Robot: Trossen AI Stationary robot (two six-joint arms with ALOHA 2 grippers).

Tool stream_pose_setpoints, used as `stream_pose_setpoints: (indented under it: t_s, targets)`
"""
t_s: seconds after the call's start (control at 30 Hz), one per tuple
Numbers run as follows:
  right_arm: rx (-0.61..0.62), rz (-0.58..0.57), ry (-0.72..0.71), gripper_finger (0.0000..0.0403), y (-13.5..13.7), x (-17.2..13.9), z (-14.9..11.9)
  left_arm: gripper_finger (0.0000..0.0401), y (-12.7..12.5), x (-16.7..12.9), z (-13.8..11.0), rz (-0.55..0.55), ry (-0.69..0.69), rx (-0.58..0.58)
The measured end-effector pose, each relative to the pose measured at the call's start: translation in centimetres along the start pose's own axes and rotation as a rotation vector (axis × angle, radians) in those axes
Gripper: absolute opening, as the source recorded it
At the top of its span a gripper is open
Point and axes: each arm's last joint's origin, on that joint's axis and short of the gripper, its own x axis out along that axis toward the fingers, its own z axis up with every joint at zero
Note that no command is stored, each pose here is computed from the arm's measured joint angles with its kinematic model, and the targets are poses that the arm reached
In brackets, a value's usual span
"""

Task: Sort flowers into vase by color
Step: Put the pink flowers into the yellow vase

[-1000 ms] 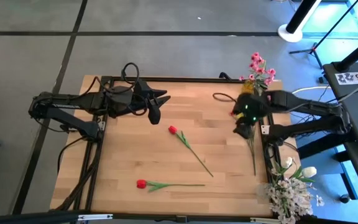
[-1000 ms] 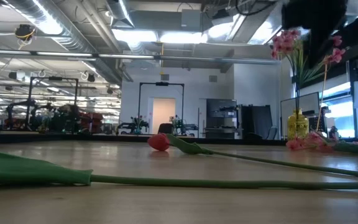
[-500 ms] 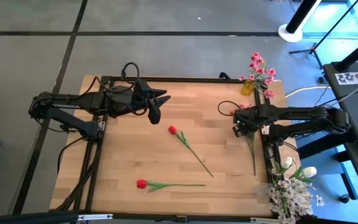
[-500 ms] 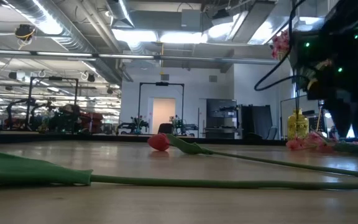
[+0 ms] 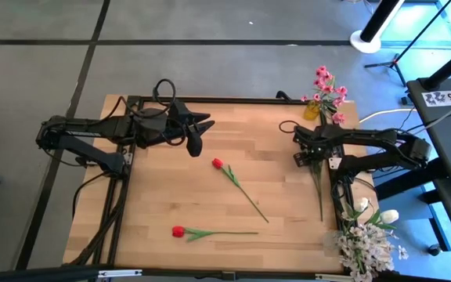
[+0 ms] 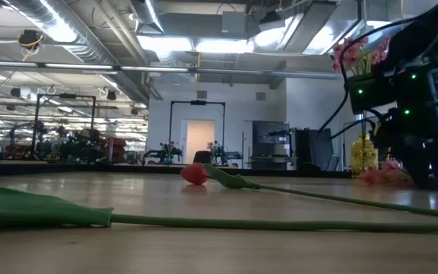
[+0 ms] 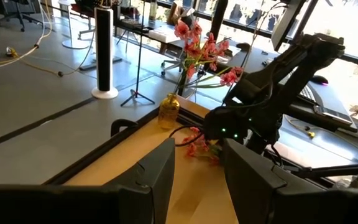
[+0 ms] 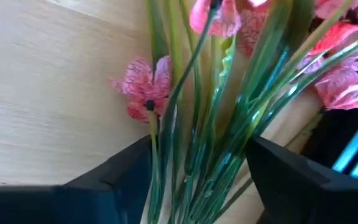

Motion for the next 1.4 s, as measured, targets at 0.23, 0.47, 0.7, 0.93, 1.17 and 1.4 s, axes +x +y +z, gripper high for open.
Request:
stream_pose_setpoints:
  t_s: [0.23,0.47,0.7,0.93,1.17,1.4]
  targets:
    - [-0.019,0.056,-0.014,0.0132,0.6,-0.5,0.4,0.0131,-0.2,-0.1,-0.1,-0.009,0.003,0.003]
    - [-0.05,0.208,-0.109,0.0013,1.6,-3.6,1.4,0.0131,-0.2,-0.1,-0.1,-0.008,0.003,0.003]
    - [-0.202,0.559,-0.448,0.0031,2.8,-14.9,1.3,0.0131,-0.2,-0.1,-0.1,-0.007,0.003,0.003]
    - [-0.392,0.792,-1.115,0.0015,0.3,-28.0,-1.7,0.0131,-0.1,-0.1,-0.1,-0.005,0.001,0.004]
    - [-0.28,0.52,-1.714,0.001,-3.2,-35.1,-3.4,0.0131,-0.2,-0.1,0.2,-0.013,-0.021,0.009]
    - [0.124,-0.071,-1.865,0.0011,-4.8,-37.3,-2.5,0.0131,-0.2,-0.1,0.2,-0.013,-0.022,0.008]
